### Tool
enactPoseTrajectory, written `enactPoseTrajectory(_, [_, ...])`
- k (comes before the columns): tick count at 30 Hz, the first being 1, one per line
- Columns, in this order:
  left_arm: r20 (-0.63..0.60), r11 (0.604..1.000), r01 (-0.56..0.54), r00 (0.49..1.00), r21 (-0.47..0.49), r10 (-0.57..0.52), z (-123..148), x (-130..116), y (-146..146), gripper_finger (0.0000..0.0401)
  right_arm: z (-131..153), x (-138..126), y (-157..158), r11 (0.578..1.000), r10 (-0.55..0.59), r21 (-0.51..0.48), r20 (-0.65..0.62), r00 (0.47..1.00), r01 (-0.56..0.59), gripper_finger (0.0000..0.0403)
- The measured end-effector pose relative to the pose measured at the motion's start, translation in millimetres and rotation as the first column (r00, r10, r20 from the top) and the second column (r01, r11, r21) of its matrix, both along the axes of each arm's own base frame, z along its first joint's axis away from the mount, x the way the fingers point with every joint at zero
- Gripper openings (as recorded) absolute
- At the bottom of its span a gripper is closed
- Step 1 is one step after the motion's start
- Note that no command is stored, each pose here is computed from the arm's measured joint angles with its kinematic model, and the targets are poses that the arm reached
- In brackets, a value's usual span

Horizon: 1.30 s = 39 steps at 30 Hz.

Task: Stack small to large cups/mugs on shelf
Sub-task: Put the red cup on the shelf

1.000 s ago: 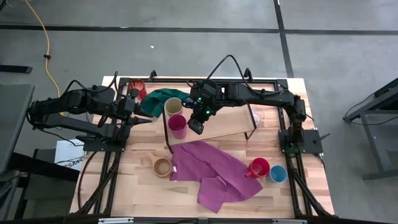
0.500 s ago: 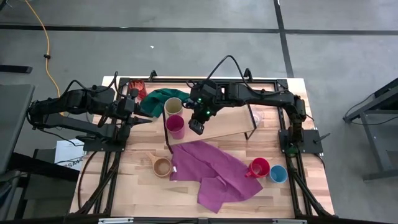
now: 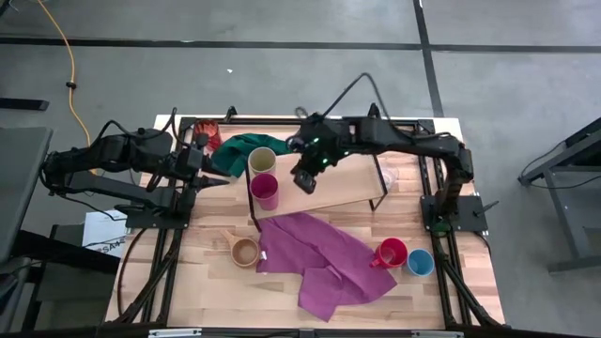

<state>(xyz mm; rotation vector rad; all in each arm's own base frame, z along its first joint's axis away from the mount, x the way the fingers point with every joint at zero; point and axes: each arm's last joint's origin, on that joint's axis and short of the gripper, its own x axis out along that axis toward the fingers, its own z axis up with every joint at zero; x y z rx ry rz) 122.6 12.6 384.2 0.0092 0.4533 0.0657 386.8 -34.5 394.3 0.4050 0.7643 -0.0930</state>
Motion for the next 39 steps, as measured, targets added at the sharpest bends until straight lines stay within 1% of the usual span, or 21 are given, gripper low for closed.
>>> enactPoseTrajectory(4, [0.035,1.0,0.011,0.999,0.028,-0.012,7,-1,0,0.0074,24,-15,0,0.999,-0.024,-0.046,0.096,0.995,0.028,0.0])
enactPoseTrajectory(10, [0.077,0.998,0.018,0.997,0.056,-0.022,19,-6,-1,0.0074,53,-41,3,0.997,-0.032,-0.059,0.193,0.981,0.044,0.0])
enactPoseTrajectory(16, [0.102,0.998,0.019,0.994,0.066,-0.026,26,-9,-1,0.0074,75,-63,5,0.994,-0.067,-0.07,0.27,0.961,0.089,0.0])
enactPoseTrajectory(21, [0.119,0.998,0.012,0.993,0.067,-0.02,31,-11,-1,0.0074,89,-73,7,0.992,-0.067,-0.079,0.349,0.935,0.101,0.0])
enactPoseTrajectory(27, [0.189,0.997,0.006,0.982,0.083,-0.021,47,-16,-2,0.0074,101,-79,7,0.99,-0.045,-0.1,0.427,0.903,0.097,0.0001])
enactPoseTrajectory(32, [0.211,0.993,-0.033,0.978,0.117,0.008,54,-20,-1,0.0074,103,-82,8,0.99,-0.022,-0.115,0.431,0.902,0.079,0.0007])
enactPoseTrajectory(39, [0.161,0.987,-0.106,0.983,0.12,0.087,49,-21,1,0.0074,107,-101,8,0.991,-0.024,-0.112,0.393,0.919,0.074,0.0057])
